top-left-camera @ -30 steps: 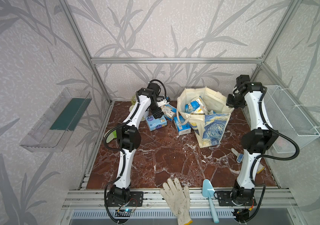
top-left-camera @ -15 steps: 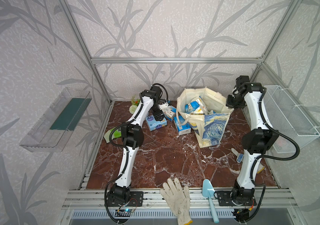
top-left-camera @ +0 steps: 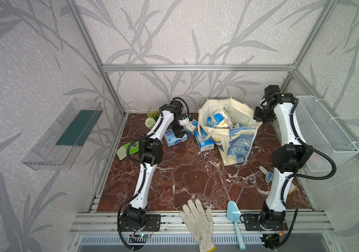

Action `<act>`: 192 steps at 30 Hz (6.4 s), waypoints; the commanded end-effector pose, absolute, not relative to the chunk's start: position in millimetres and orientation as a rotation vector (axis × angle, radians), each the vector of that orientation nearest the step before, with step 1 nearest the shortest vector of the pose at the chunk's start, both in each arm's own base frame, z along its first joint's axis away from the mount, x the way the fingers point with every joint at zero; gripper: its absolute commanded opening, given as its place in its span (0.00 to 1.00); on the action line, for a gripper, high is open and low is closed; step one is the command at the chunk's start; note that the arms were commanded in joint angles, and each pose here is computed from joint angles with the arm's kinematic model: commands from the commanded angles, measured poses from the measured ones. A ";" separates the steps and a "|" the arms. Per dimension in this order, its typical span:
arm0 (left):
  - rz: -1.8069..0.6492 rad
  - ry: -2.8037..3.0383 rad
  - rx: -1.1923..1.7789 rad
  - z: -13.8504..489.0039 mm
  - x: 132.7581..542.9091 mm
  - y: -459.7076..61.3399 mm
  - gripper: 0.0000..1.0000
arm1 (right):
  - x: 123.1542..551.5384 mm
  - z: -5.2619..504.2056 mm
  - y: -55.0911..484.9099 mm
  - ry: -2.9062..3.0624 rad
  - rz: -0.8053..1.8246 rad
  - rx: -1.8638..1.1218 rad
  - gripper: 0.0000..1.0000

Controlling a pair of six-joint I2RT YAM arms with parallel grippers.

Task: Put tissues into the canvas bag
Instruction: Adjust the pack of facial tissues at the center of the board, then pick up the pack of facial tissues from the center of the board, then place the pack of facial tissues in the canvas bag.

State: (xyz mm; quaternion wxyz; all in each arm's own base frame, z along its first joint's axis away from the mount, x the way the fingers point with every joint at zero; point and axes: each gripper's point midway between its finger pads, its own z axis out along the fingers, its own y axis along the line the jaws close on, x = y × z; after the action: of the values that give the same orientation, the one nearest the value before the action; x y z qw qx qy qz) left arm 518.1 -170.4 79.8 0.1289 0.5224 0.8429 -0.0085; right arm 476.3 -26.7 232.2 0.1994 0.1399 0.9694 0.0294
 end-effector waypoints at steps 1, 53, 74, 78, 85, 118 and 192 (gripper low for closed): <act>-0.023 2.457 1.510 74.7 521.2 -169.3 0.99 | 467.5 244.8 -28.3 2.700 0.081 0.372 0.04; -0.212 2.571 1.477 121.5 437.2 -162.6 0.99 | 468.3 240.7 -23.3 2.701 0.124 0.371 0.04; -0.280 2.647 1.516 69.6 441.6 -168.3 0.99 | 464.1 240.6 -22.4 2.705 0.128 0.366 0.04; -0.293 2.653 1.543 62.4 436.5 -166.4 1.00 | 463.9 240.7 -23.0 2.704 0.122 0.364 0.04; -0.339 2.681 1.570 56.1 423.3 -166.1 0.99 | 465.3 241.6 -22.8 2.699 0.125 0.364 0.04; -0.300 2.728 1.504 49.8 388.0 -156.4 0.50 | 465.6 244.4 -19.6 2.690 0.153 0.366 0.04; -0.886 1.917 0.889 309.9 451.7 -466.3 0.58 | 463.6 290.9 4.9 2.610 0.285 0.311 0.04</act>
State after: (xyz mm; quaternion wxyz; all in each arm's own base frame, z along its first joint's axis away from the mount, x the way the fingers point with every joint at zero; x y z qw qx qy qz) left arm 452.1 -460.0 293.6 0.3934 0.3532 0.7801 -0.3346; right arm 479.3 -0.4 269.8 0.2427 0.1151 0.9591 0.0896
